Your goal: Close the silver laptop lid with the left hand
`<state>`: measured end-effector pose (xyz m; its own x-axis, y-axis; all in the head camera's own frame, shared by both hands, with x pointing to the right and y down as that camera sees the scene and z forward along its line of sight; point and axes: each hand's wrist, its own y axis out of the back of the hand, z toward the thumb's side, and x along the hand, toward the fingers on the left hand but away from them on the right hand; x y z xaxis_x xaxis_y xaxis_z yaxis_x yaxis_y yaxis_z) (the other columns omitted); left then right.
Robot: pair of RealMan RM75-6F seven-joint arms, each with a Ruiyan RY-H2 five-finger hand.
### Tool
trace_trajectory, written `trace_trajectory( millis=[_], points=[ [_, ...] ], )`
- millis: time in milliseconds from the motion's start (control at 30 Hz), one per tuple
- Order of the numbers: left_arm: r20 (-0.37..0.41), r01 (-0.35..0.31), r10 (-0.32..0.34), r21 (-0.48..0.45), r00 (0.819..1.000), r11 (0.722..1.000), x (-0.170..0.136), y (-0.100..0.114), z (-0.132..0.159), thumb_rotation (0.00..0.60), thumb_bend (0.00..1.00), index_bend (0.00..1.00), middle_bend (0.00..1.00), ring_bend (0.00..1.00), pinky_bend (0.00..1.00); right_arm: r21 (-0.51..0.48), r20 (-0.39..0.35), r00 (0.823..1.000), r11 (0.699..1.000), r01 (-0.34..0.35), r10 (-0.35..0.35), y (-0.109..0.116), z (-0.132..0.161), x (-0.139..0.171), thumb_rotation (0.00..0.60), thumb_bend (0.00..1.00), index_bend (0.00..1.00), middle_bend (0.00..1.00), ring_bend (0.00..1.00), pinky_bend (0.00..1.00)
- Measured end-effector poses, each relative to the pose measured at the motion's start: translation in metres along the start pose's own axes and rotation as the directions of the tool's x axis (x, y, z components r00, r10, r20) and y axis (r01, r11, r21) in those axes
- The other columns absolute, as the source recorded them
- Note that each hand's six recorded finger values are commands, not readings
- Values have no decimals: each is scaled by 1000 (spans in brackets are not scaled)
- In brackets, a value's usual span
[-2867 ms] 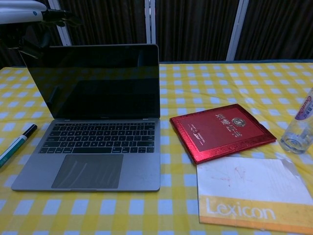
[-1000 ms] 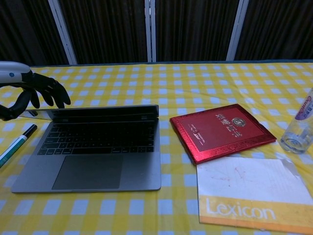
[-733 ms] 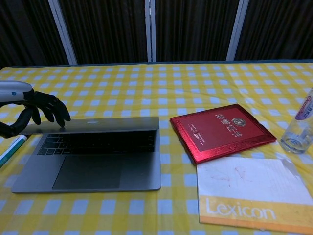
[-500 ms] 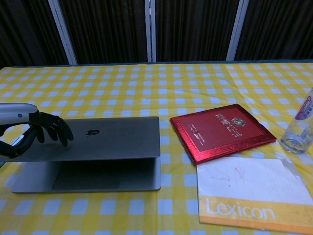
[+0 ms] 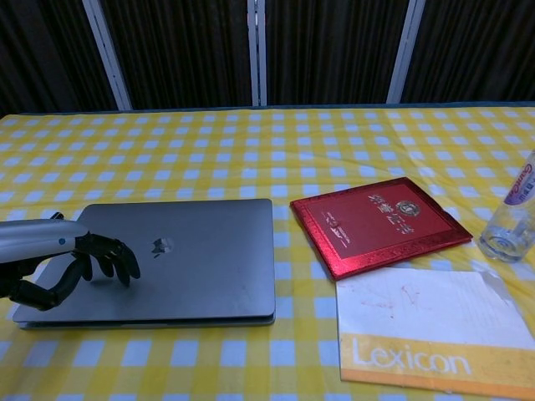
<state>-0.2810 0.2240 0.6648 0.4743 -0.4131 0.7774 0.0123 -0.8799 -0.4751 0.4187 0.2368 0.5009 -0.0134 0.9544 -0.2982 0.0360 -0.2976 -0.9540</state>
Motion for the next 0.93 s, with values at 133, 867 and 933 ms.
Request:
trace_trajectory(
  millis=[133,867,933],
  points=[
    [17,-54,54,-14,998,998,-4,14,5,600,1000,239,245,225,277,-2,0,1000,1000,0,0,0,0,0,600,0,76,0,0,0],
    [-326,-605,625,174,709,777,-140,68,-57,600,0,0,0,0,0,-25,-21,1000,1000,1,-2,2,2,0,600,0,58,0,0,0],
    [-341,-602,631,201,697,773,-150,62,-58,600,0,0,0,0,0,-24,-21,1000,1000,0,0,2,1,0,600,0,54,0,0,0]
  ],
)
